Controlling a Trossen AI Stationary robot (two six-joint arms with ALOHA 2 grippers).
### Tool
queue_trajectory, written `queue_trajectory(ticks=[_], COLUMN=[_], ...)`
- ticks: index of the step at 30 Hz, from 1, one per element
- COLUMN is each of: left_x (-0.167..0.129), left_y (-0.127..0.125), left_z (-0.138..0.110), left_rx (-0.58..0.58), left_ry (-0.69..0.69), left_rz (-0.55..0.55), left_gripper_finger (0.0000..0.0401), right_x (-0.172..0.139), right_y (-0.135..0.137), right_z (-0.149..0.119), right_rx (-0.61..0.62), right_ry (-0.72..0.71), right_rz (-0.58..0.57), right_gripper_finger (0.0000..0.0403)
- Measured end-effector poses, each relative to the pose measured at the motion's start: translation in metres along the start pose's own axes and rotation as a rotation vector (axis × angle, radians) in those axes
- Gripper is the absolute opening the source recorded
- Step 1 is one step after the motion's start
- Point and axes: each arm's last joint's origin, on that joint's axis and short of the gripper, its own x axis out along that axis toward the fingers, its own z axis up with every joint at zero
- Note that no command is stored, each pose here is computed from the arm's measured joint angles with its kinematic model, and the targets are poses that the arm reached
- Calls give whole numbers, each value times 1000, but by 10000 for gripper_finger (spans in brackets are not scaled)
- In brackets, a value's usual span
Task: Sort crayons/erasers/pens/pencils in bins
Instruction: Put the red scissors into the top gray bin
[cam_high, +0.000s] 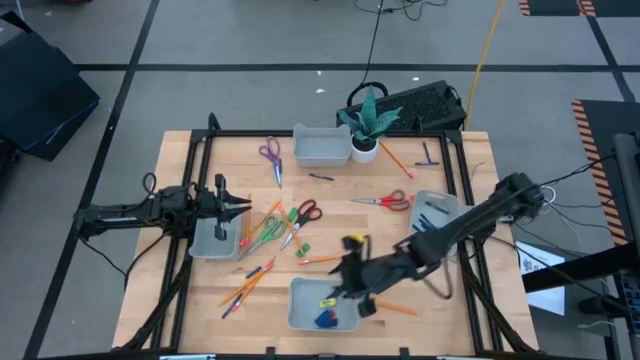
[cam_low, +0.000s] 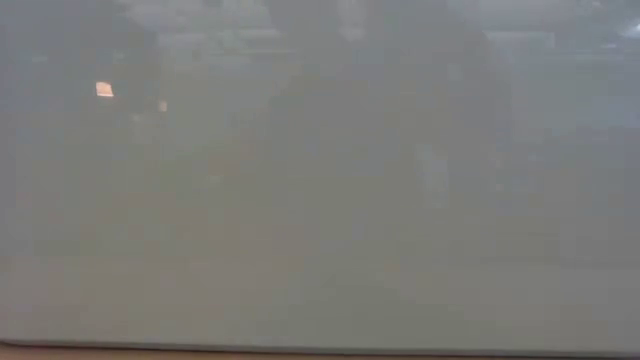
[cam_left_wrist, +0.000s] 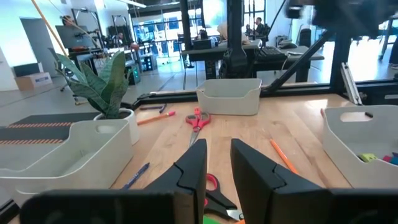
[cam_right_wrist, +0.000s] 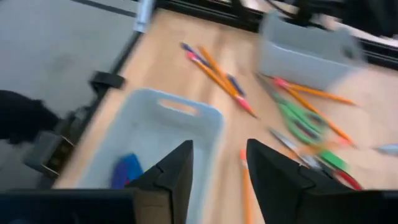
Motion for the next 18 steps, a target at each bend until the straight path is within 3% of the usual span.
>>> queue_trajectory(ticks=[4,8,18], left_x=[0,0,0], left_y=[0,0,0], left_z=[0,0,0], left_rx=[0,0,0], left_ry=[0,0,0], left_rz=[0,0,0], left_gripper_finger=[76,76,76], right_x=[-33,-43,-29], right_y=[-12,-40,-133], right_z=[-25,-66,-120], right_rx=[60,226,548], right_ry=[-22,13,394], right_rz=[-107,-275,-380], right_gripper_finger=[130,127,195])
